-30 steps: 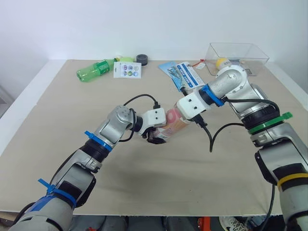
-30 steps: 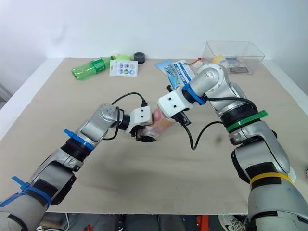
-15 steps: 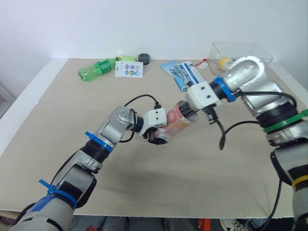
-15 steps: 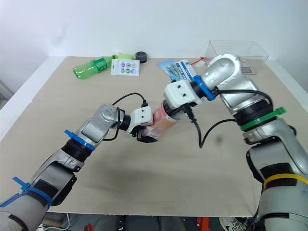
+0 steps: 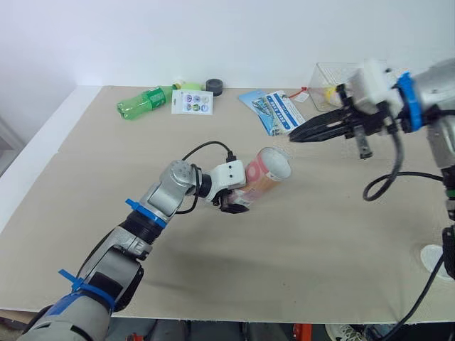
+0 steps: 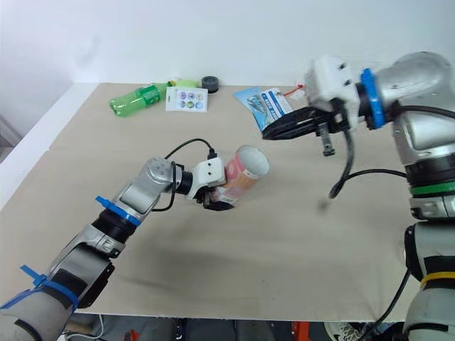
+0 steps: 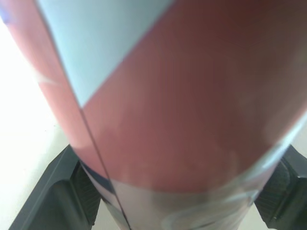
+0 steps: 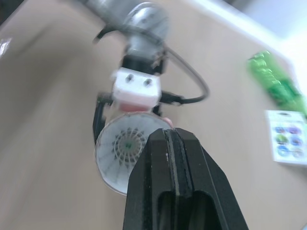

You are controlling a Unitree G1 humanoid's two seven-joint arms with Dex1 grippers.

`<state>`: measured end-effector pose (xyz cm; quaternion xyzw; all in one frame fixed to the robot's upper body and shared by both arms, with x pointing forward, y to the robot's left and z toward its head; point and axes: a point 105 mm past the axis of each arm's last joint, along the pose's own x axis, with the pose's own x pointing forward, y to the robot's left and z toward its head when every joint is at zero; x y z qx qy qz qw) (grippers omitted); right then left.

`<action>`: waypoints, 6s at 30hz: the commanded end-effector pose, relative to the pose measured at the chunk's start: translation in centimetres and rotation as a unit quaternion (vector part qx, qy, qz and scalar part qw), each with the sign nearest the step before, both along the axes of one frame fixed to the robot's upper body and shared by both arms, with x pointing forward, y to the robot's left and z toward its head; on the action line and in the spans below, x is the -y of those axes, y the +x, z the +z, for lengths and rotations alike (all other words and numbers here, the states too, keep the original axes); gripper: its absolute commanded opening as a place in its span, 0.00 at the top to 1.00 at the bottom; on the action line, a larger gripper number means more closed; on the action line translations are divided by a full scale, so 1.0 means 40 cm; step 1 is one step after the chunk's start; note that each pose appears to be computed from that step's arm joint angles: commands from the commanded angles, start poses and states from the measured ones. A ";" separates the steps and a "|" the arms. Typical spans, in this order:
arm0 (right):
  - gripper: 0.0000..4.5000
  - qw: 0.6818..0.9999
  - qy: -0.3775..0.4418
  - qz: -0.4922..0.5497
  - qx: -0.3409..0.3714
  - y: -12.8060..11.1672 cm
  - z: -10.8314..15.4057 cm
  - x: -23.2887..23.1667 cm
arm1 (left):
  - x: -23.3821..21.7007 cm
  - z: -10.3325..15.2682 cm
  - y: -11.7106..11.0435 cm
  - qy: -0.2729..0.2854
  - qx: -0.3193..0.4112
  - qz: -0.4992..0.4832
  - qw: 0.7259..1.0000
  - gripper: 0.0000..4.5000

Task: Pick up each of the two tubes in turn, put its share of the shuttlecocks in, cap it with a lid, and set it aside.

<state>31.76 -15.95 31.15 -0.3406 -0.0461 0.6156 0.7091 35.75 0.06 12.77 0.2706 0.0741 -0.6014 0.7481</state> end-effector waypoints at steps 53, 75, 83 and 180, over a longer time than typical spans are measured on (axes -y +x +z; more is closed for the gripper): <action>0.00 0.753 -0.088 -0.539 -0.367 -0.302 -0.419 0.597 | 0.108 -0.054 -0.141 -0.209 0.056 0.004 0.976 0.18; 0.99 0.732 -0.126 -0.553 -0.378 -0.302 -0.489 0.645 | 0.111 -0.050 -0.140 -0.210 0.052 0.006 0.976 0.18; 0.99 0.809 -0.147 -0.483 -0.301 -0.221 -0.428 0.577 | 0.102 -0.058 -0.127 -0.205 0.052 0.011 0.977 0.18; 0.56 0.944 -0.288 0.162 -0.009 -0.076 -0.044 -0.081 | 0.064 -0.114 -0.055 -0.174 -0.034 0.032 0.984 0.18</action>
